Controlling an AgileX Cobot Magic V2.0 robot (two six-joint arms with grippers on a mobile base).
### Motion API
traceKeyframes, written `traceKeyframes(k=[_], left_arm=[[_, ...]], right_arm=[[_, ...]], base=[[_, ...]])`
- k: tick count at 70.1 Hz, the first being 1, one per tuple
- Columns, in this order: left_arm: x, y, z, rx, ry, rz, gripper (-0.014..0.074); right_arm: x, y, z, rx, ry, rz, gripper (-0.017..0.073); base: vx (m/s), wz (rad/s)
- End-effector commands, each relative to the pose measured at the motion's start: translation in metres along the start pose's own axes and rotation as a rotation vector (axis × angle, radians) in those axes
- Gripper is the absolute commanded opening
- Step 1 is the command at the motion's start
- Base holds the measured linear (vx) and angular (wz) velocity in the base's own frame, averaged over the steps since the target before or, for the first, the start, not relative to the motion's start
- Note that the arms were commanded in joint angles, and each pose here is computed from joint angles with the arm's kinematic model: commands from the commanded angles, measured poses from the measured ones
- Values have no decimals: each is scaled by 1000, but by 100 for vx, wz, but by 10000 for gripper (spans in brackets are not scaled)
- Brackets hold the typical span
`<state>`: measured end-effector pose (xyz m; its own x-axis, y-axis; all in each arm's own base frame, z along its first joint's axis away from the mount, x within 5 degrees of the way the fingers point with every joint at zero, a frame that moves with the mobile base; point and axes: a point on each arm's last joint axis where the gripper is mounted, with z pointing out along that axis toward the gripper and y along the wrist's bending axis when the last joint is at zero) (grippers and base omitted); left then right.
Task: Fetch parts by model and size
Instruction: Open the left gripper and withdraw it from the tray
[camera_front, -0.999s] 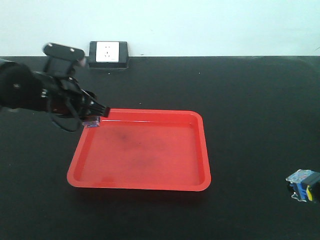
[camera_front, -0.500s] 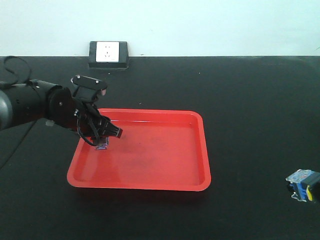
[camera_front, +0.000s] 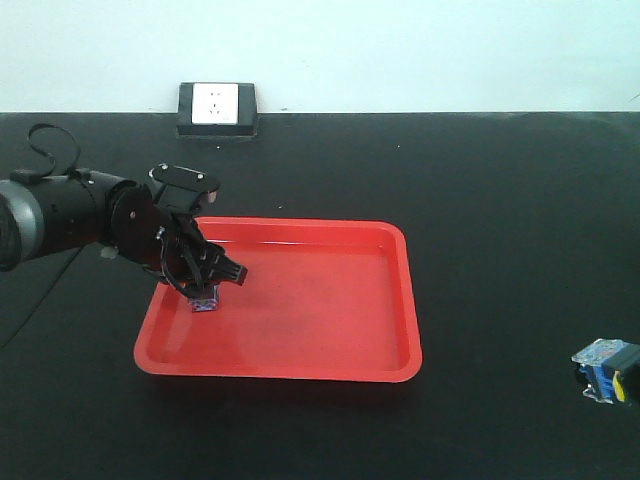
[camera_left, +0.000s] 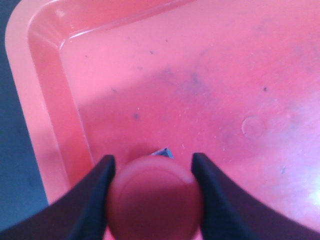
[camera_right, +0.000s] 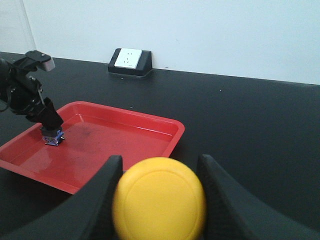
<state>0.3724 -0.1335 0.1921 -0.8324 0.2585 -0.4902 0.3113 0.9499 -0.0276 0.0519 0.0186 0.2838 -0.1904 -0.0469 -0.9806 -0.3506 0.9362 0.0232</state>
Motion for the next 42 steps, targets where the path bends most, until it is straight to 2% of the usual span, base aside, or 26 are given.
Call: traceKeyframes(k=[1, 6, 13, 24, 35, 42], left_arm=[[-26, -4, -35, 15, -131, -14, 442], [-35, -5, -51, 18, -156, -30, 468], [-44, -6, -79, 23, -207, -28, 471], [-49, -7, -145, 31, -359, -25, 470], [-36, -7, -221, 41, -527, -22, 470], [-15, -6, -271, 43, -650, -14, 470]], right_arm=[[-16, 1, -2, -3, -100, -12, -10], [-16, 1, -2, -3, -100, -12, -10], [-16, 1, -2, -3, -100, -12, -10], [-16, 1, -2, -3, -100, -12, -10], [-16, 1, -2, -3, -100, -12, -10], [-16, 1, -2, -3, -100, -12, -10]], base=[[0, 0], [0, 0], [0, 0], [0, 0], [0, 0], [0, 0]])
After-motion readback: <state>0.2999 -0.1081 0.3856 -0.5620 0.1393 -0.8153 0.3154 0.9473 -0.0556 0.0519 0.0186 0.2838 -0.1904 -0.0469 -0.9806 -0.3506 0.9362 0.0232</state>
